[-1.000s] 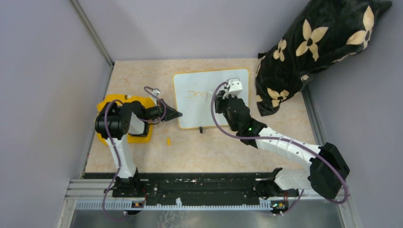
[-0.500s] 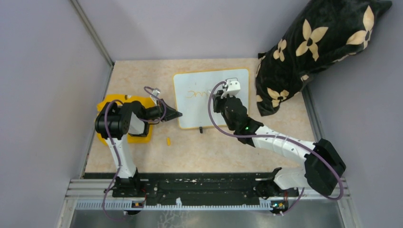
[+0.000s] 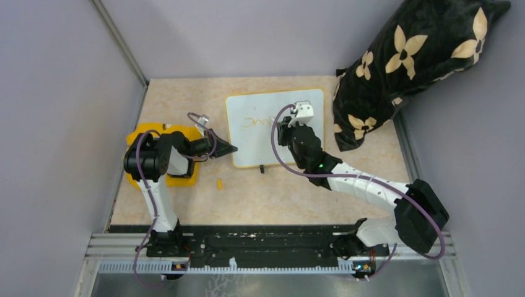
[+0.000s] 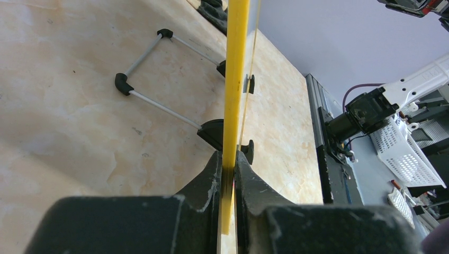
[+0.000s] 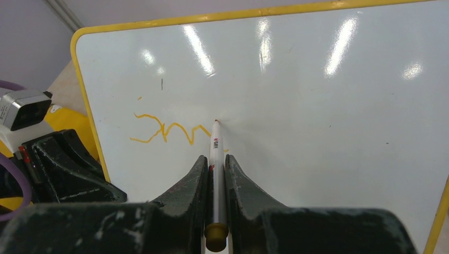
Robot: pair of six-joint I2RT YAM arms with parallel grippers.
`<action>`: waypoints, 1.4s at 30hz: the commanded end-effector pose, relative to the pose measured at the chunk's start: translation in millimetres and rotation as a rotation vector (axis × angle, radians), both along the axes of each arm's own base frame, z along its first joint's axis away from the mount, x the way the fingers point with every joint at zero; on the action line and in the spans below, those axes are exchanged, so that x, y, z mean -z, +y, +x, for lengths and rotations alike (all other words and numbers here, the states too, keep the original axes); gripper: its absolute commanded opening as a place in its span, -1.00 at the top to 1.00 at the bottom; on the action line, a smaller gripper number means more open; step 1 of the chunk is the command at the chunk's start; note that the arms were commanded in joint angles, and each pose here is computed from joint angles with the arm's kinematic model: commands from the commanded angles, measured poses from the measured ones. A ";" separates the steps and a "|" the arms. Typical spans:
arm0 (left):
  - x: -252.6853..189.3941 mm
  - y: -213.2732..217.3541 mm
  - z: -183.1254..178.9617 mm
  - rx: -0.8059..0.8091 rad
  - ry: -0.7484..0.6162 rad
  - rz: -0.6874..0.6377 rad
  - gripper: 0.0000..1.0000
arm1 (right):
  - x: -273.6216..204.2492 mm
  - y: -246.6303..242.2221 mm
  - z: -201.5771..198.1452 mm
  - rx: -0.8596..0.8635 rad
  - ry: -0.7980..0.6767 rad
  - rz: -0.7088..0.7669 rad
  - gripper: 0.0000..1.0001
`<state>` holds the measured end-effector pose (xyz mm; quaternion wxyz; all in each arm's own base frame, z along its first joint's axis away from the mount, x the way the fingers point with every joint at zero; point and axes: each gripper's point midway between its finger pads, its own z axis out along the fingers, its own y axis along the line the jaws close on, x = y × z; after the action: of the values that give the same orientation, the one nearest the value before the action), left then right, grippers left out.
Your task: Write a sentence on the whiteboard
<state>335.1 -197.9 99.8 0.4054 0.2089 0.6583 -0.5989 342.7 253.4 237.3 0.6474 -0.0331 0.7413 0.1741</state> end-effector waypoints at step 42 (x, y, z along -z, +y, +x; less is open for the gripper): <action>-16.0 -0.6 5.0 -0.005 -0.181 -0.015 1.00 | -20.8 -3.7 0.8 -0.006 -0.030 0.073 1.00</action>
<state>334.7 -197.9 99.8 0.4049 0.2100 0.6580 -0.5991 333.3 248.7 232.7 0.6358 -0.0414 0.7472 0.1891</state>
